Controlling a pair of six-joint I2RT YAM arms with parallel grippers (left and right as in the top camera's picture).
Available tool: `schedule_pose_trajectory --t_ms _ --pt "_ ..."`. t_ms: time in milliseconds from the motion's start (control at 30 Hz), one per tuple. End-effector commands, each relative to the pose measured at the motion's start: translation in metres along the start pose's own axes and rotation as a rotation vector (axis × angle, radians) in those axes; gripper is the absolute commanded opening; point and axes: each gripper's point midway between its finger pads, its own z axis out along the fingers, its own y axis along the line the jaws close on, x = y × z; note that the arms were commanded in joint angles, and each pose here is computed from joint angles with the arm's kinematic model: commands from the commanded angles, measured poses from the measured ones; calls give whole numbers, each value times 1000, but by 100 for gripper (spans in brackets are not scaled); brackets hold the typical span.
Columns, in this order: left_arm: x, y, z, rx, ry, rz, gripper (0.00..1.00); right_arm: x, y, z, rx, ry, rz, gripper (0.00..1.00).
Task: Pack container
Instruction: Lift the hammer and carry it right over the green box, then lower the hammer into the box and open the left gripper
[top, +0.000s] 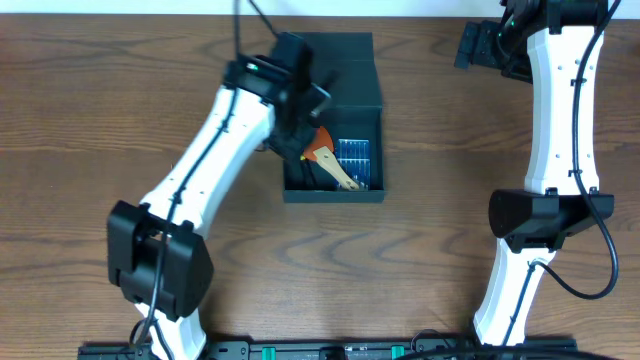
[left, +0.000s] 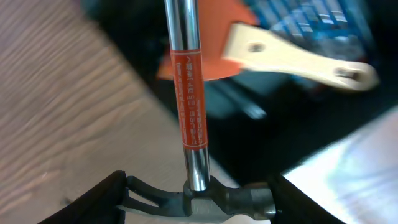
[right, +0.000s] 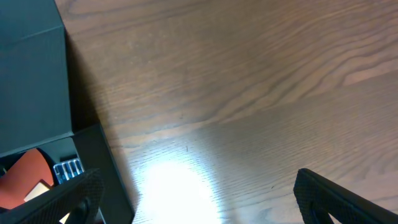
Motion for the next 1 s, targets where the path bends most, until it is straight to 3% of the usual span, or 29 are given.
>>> schedule_pose_trajectory --t_ms 0,200,967 --pt "-11 -21 -16 6 -51 92 58 -2 -2 -5 5 -19 12 99" --pt "-16 -49 -16 31 -56 190 58 -2 -2 -5 5 -19 12 99" --pt "7 -52 17 81 48 183 58 -2 -2 -5 5 -19 12 99"
